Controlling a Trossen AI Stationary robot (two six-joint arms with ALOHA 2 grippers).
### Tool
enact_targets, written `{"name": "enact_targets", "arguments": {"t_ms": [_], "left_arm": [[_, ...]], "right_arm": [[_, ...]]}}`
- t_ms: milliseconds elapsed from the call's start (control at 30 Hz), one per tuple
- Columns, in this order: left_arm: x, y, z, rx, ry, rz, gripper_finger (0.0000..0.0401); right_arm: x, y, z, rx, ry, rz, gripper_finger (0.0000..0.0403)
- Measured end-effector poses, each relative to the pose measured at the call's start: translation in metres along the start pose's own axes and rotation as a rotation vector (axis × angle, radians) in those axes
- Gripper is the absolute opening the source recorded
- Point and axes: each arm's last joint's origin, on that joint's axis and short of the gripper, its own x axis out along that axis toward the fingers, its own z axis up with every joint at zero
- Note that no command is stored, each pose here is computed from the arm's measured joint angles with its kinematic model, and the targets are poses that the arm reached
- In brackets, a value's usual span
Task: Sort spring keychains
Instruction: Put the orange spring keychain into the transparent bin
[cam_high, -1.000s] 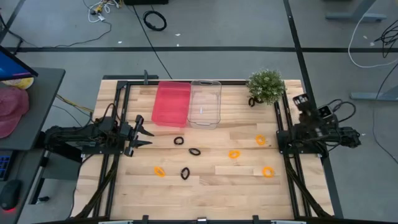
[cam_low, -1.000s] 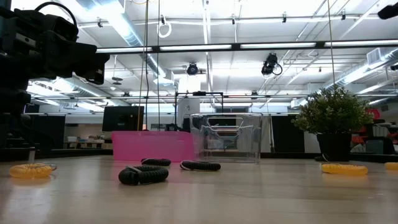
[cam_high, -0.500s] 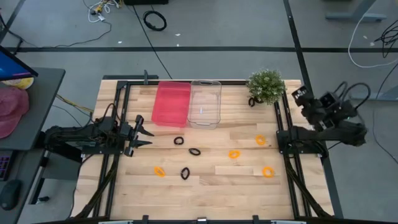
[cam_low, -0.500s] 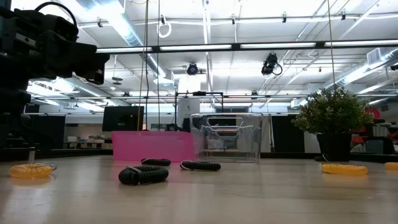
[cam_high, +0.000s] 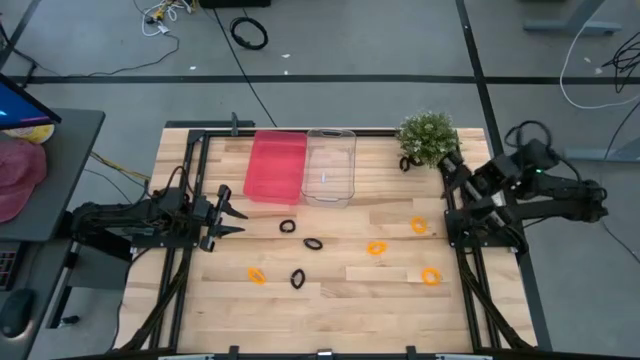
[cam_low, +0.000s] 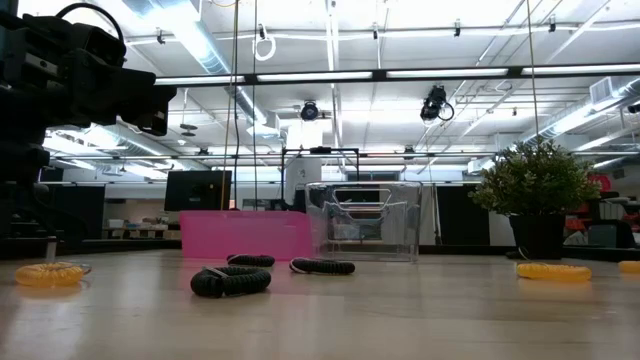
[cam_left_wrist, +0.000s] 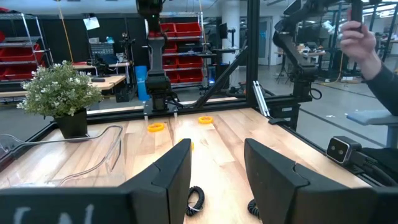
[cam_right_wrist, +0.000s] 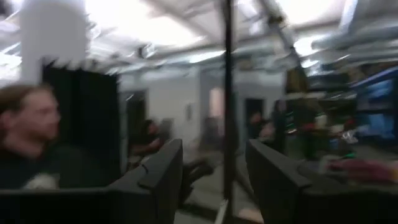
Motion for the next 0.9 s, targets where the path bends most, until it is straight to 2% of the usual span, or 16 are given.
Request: {"name": "enact_targets", "arguments": {"t_ms": [267,467,533,700,900], "left_arm": [[0.000,0.000,0.000,0.000,0.000,0.000,0.0154],[0.000,0.000,0.000,0.000,0.000,0.000,0.0154],[0.000,0.000,0.000,0.000,0.000,0.000,0.0154],[0.000,0.000,0.000,0.000,0.000,0.000,0.0154],[0.000,0.000,0.000,0.000,0.000,0.000,0.0154]], "right_arm": [[0.031,-0.013,-0.001,0.002,0.148,0.050,0.0180],[0.052,-0.007,0.003,-0.038,0.235,0.133,0.0180],[0.058,-0.004,0.004,-0.049,0.272,0.088,0.0180],[0.075,0.003,0.001,-0.054,0.470,-0.142,0.0180],[0.096,0.011,0.001,-0.011,0.691,-0.302,0.0180]]}}
